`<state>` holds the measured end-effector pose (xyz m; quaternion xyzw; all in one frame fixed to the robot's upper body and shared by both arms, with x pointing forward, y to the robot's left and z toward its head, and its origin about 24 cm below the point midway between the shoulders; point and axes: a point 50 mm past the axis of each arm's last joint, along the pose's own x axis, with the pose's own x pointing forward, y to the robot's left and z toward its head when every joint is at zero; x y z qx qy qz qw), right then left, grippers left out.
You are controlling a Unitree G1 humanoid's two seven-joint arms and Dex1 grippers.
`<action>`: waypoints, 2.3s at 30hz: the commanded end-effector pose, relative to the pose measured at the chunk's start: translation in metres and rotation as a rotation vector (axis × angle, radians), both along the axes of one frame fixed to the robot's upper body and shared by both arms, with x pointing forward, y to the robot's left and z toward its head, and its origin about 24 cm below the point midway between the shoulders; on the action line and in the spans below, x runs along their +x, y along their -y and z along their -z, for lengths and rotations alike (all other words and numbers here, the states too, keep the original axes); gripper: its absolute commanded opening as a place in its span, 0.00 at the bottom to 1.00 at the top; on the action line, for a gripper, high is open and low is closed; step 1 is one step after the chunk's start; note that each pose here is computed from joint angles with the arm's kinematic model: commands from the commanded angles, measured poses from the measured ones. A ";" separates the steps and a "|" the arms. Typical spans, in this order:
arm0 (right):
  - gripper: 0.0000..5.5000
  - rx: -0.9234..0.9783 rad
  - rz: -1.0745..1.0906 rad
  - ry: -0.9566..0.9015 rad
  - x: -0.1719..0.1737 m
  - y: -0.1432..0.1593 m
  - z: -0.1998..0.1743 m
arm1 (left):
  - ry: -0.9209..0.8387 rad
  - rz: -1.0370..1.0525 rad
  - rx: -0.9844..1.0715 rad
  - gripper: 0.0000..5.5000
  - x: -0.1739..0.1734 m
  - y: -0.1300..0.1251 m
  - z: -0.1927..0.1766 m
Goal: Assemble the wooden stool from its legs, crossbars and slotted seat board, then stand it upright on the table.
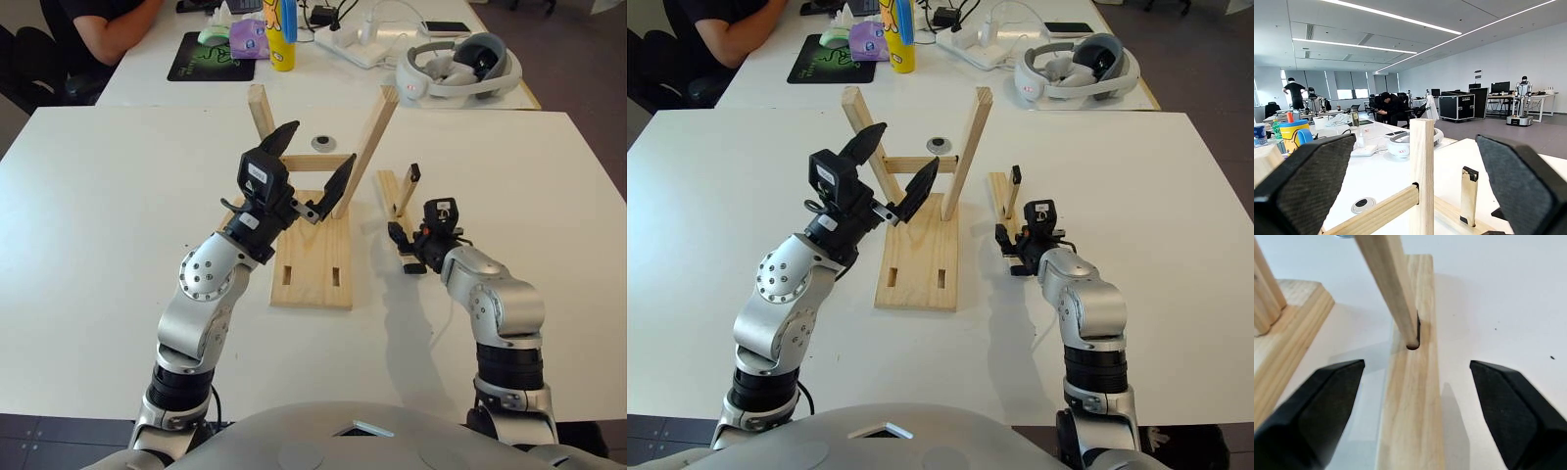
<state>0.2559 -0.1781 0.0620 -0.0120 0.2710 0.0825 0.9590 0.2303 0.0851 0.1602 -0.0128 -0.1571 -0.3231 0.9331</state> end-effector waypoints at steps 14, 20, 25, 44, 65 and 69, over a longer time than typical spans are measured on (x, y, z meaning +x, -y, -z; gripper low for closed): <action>0.46 -0.116 -0.061 -0.068 0.001 0.009 0.025 | -0.035 -0.025 0.009 0.82 0.005 -0.004 0.002; 0.37 -0.116 -0.050 -0.012 0.005 0.013 0.019 | -0.113 0.008 -0.050 0.88 0.009 -0.011 0.003; 0.37 -0.060 0.010 0.204 0.013 0.037 -0.017 | -0.191 0.125 -0.174 0.98 0.005 -0.015 -0.006; 0.37 0.637 -0.875 0.288 -0.017 0.038 -0.178 | -0.315 0.457 -0.502 0.98 0.020 -0.058 -0.062; 0.37 0.762 -1.198 0.020 -0.040 0.023 -0.167 | -0.508 0.815 -0.511 0.98 0.004 -0.042 -0.070; 0.37 0.763 -1.212 0.004 -0.039 0.022 -0.167 | -0.529 0.846 -0.504 0.90 -0.001 -0.040 -0.070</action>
